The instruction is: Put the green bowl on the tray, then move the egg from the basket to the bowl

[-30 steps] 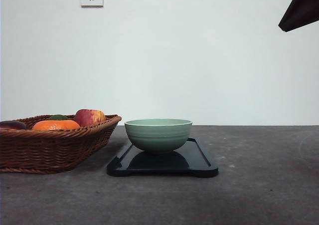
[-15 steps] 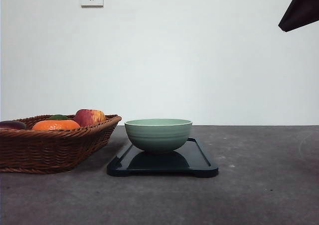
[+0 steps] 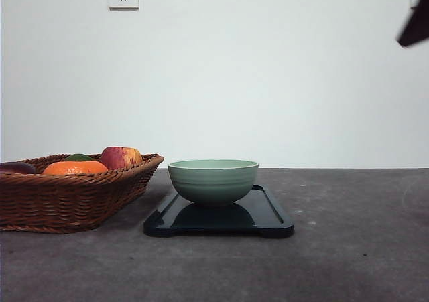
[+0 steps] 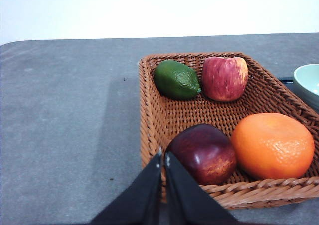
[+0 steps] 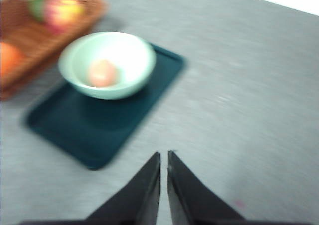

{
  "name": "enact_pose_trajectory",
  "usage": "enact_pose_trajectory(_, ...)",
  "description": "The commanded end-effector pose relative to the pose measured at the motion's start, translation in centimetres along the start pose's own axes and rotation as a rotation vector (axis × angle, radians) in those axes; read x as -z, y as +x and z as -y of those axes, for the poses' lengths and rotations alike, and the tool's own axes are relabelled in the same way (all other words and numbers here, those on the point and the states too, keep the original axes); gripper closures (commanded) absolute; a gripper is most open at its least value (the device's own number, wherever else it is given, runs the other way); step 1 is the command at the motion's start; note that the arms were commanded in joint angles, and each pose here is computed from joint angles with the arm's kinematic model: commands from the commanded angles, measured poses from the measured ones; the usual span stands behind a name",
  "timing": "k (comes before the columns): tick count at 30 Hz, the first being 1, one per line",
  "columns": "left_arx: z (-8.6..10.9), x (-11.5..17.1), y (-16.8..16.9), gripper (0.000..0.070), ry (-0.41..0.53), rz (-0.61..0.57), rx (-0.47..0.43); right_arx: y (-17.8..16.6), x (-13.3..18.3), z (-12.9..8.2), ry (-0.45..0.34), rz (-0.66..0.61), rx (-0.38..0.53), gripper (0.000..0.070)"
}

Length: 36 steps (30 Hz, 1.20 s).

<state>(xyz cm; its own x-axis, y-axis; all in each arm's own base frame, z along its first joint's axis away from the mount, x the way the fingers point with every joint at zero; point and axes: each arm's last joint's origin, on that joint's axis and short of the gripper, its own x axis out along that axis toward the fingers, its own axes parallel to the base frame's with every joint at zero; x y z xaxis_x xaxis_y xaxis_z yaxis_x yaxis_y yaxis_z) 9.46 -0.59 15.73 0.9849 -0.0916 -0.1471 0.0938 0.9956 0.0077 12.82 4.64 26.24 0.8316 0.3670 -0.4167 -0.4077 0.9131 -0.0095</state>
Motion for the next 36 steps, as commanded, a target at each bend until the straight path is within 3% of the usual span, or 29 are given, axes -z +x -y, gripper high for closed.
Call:
enact_pose_trajectory(1, 0.0, 0.5, 0.2, 0.0700, -0.001, -0.007, -0.001, -0.1, 0.8, 0.4, -0.008, 0.053, 0.036, 0.0682)
enact_pose_trajectory(9, 0.0, 0.5, 0.2, 0.0700, -0.001, -0.007, -0.001, -0.8, 6.4, 2.0, 0.033, 0.225, 0.226, 0.0683)
enact_pose_trajectory(15, 0.0, 0.5, 0.2, 0.0700, -0.001, -0.007, -0.001, -0.9, 9.1, 2.5, 0.060, 0.283, 0.316, 0.0682)
enact_pose_trajectory(25, 0.0, 0.5, 0.2, 0.0700, -0.001, -0.007, -0.001, 0.0, 11.1, 2.7, 0.090, 0.375, 0.333, 0.0682)
enact_pose_trajectory(36, 0.0, 0.5, 0.2, 0.0700, -0.001, -0.006, -0.001, 0.0, 11.1, 2.6, 0.089, 0.381, 0.331, 0.0683)
